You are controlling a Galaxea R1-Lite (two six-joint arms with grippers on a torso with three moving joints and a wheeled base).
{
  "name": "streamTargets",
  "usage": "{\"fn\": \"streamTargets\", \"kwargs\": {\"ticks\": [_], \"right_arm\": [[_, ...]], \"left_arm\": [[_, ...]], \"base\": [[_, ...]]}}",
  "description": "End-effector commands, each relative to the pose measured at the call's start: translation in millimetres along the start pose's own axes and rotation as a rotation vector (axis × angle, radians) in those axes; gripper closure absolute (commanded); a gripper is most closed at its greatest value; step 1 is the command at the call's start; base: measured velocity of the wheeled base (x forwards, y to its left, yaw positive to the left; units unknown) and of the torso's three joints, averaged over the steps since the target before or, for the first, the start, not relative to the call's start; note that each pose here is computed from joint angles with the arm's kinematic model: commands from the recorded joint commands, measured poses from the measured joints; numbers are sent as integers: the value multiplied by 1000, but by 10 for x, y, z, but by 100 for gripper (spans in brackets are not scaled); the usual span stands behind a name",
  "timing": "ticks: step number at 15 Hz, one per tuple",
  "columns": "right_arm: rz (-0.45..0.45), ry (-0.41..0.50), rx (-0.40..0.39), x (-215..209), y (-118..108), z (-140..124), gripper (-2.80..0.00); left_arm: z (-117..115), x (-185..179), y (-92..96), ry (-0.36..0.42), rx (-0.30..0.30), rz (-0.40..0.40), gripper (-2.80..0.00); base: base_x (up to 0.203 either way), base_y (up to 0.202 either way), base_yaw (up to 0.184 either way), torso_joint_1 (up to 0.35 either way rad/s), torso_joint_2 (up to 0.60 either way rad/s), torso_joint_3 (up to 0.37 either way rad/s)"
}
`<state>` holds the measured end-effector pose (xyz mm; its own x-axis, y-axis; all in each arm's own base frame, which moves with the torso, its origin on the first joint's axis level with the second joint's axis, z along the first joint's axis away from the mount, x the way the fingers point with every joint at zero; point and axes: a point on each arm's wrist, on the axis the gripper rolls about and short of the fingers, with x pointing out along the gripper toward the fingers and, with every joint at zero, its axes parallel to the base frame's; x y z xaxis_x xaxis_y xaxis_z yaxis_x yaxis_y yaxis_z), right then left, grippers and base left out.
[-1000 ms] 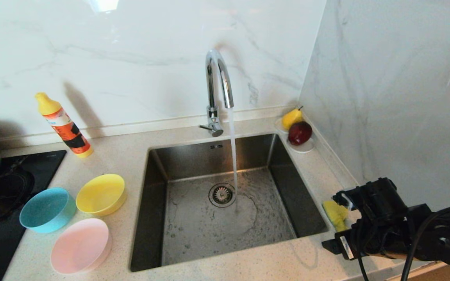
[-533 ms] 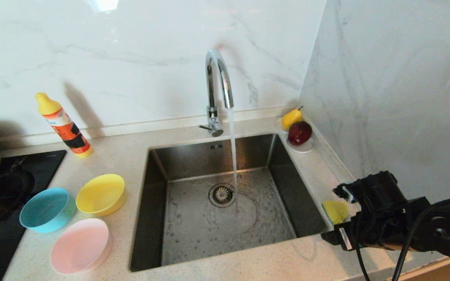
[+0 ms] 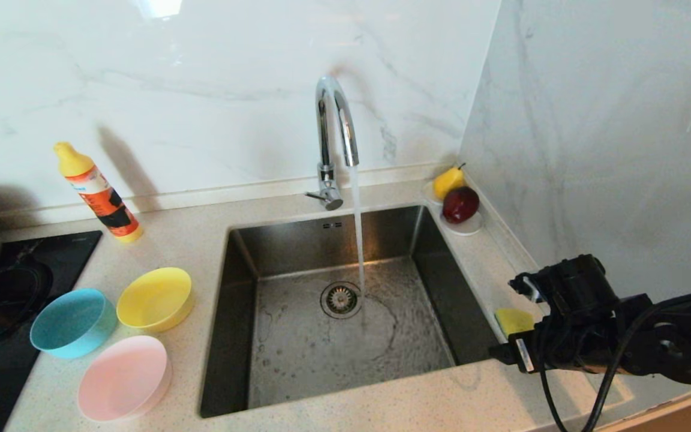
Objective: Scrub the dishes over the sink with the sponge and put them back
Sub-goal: Pick up a bowl and the sponge
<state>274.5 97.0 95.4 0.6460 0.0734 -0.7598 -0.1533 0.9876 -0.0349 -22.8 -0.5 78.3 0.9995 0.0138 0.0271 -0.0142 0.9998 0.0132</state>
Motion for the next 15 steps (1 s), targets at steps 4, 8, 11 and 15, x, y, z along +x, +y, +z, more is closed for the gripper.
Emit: {"fn": "streamTargets", "kwargs": {"ticks": [4,8,11,15], "right_arm": [[-16,5,17,64,-57,24,-280],[-24,6,24,115,-92,58,0],[-23,-6,28,130,-87,105,0],[-28,-8,31,173,-93,141,0]], "left_arm": [[-33,10,-1,13,1,0,0],[-33,10,-1,13,-1,0,0],[-33,10,-1,13,-1,0,0],[-33,10,-1,13,1,0,0]], "base": [[0,0,0,0,0,0],[0,0,0,0,0,0],[0,0,0,0,0,0],[0,0,0,0,0,0]]}}
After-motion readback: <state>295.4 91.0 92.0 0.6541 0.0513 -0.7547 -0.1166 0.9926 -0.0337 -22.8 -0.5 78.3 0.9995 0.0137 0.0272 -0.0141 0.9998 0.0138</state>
